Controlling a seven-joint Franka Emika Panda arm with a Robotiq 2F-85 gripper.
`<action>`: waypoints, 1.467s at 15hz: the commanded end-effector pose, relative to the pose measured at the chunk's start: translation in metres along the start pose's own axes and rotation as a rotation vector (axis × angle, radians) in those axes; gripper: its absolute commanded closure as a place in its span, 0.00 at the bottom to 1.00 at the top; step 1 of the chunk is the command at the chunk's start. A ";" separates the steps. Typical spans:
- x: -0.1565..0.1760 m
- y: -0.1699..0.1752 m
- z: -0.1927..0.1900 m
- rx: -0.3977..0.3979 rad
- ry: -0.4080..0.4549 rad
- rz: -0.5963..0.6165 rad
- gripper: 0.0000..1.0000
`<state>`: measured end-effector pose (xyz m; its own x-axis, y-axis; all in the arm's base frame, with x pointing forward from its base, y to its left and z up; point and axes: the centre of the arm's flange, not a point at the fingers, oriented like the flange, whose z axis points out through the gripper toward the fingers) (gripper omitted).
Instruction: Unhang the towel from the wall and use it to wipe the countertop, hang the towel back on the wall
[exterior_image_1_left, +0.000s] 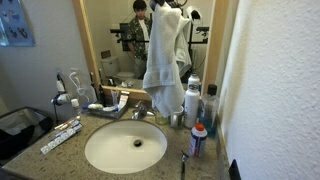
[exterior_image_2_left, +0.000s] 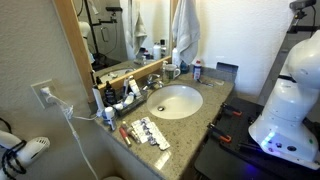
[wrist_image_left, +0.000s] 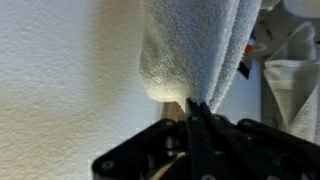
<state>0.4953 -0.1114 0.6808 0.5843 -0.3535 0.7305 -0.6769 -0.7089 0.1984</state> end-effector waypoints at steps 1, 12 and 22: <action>-0.003 -0.049 0.008 0.157 -0.099 -0.099 0.99; -0.071 -0.135 -0.012 0.547 -0.435 -0.546 0.99; -0.169 -0.192 -0.024 0.870 -0.769 -0.787 0.99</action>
<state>0.5229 0.0775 0.5506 0.9734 0.2151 0.0785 0.2272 -0.9497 -0.2155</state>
